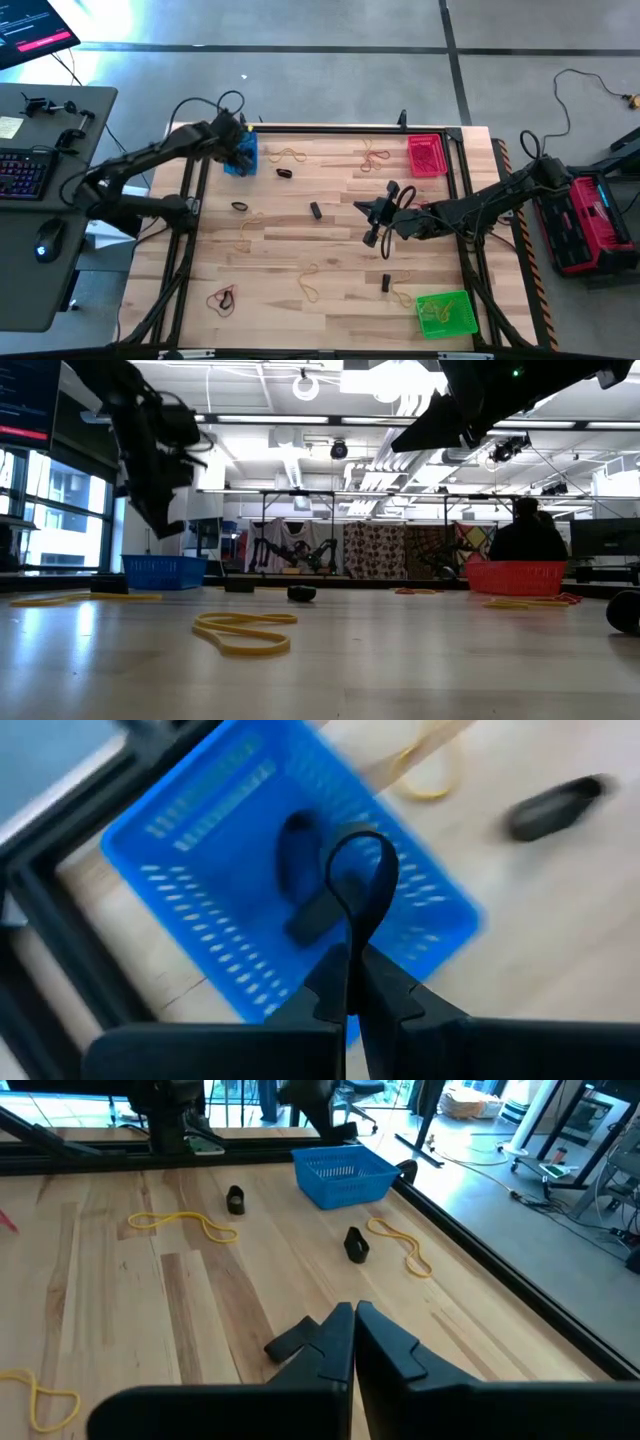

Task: Sort rubber bands into baskets
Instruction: Put the black rubber band into the blue bin

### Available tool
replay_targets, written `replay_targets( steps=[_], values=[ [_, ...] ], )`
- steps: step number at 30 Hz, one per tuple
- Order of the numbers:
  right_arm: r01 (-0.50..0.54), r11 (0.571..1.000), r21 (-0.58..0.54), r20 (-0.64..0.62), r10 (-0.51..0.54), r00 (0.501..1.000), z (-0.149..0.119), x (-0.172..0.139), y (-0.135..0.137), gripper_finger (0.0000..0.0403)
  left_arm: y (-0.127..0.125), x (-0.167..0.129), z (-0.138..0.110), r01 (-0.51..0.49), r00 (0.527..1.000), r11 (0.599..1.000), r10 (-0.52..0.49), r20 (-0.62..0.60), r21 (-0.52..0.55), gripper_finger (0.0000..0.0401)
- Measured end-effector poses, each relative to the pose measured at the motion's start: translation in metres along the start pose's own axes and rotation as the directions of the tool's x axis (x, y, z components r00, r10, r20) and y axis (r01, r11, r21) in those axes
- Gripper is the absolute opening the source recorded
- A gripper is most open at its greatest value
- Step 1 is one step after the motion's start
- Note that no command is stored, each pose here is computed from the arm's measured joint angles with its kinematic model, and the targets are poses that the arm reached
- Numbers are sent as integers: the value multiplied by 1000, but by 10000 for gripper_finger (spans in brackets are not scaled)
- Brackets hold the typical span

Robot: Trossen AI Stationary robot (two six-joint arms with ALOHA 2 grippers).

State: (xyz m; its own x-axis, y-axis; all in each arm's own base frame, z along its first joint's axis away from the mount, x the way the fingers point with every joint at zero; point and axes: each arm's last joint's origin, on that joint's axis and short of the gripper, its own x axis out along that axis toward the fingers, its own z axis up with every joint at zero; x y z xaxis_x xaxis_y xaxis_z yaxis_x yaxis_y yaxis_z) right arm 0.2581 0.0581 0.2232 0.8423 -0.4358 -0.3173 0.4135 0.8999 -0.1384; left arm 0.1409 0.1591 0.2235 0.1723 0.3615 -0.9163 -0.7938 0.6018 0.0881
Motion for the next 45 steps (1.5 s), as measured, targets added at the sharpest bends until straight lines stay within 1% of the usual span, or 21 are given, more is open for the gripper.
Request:
replay_targets(
  steps=[3,9,12,15,19,24,30,34,37,45],
  values=[
    [0,1000,1,0,0,1000,0,0,0,0,11,14,8,-21,998,1000,19,-62,-23,0],
    [1,1000,-4,-9,-1,1000,-1,0,0,0,21,33,22,-5,990,1000,2,-143,-24,0],
    [1,1000,-7,-13,-1,1000,-2,0,0,0,22,44,23,2,982,1000,-4,-190,-15,0],
    [1,1000,-7,-13,-1,1000,-2,0,0,0,23,55,23,33,972,999,-38,-232,-26,0],
    [1,1000,-7,-13,-2,1000,-2,0,0,0,21,68,24,42,965,999,-47,-259,-26,0],
    [2,1000,-10,-16,-2,1000,-2,0,0,0,21,77,22,61,954,998,-49,-297,31,10],
    [5,1000,-11,-19,-6,1000,-2,1,-1,0,20,77,22,65,954,995,-40,-296,76,39],
    [21,1000,-5,-21,-21,1000,-2,3,-4,0,17,71,23,43,961,994,-13,-276,101,65],
    [32,999,14,-25,-31,999,-2,5,-6,0,14,66,24,44,965,992,-12,-261,115,82],
    [57,998,3,-57,-56,997,-6,10,-11,0,8,54,26,18,979,989,12,-203,145,111]
  ],
)
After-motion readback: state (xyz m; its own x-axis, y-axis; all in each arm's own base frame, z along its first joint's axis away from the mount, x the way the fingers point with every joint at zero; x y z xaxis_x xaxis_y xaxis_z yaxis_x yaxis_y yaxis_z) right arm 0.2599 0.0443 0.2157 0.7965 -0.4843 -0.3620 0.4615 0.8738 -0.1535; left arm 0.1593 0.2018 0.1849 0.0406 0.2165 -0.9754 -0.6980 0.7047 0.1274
